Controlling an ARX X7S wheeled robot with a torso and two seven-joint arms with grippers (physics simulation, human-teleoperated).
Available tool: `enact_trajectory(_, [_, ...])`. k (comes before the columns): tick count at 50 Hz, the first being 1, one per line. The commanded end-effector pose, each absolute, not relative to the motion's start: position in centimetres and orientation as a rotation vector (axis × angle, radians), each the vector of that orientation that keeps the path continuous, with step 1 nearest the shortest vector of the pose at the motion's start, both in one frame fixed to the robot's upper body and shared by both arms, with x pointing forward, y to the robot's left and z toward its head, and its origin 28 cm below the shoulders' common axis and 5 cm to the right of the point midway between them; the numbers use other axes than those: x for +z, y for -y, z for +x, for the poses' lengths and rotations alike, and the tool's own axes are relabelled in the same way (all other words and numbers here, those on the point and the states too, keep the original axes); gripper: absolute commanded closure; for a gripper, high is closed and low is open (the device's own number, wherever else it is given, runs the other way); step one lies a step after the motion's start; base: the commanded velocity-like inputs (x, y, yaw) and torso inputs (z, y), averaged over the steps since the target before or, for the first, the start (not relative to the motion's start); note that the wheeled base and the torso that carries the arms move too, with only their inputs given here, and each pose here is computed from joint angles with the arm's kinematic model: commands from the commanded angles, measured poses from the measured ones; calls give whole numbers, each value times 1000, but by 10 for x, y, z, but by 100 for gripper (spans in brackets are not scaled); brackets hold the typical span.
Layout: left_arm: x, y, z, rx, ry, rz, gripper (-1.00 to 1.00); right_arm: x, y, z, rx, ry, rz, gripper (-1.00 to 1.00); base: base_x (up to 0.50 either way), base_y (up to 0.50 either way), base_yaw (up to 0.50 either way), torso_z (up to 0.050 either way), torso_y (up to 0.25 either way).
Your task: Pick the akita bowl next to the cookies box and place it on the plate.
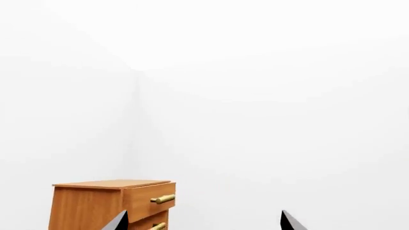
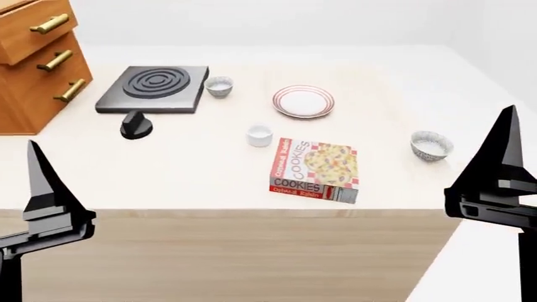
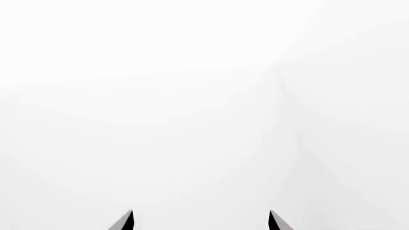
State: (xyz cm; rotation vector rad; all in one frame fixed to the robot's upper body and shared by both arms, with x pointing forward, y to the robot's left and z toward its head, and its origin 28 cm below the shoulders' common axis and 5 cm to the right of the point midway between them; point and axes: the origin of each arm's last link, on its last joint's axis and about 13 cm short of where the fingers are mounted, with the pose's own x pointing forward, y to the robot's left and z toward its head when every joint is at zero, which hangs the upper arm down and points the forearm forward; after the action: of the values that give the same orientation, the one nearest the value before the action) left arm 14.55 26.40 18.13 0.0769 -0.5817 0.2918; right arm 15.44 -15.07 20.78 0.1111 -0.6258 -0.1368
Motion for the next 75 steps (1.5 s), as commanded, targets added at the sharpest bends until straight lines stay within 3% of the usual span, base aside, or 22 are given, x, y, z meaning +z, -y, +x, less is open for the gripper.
enact_trajectory(1, [181, -264, 146, 291, 581, 79, -100, 207, 151, 155, -138, 621, 117, -100, -82, -500, 0, 0, 0])
enact_trajectory(17, [181, -264, 146, 292, 579, 79, -100, 207, 151, 156, -136, 616, 113, -100, -39, -500, 0, 0, 0])
enact_trajectory(33, [181, -264, 146, 292, 578, 79, -100, 207, 151, 156, -146, 610, 92, -100, 11, -10, 0, 0, 0])
enact_trajectory(75, [181, -264, 146, 289, 575, 79, -100, 206, 151, 156, -146, 608, 62, -100, 491, 18, 0, 0, 0])
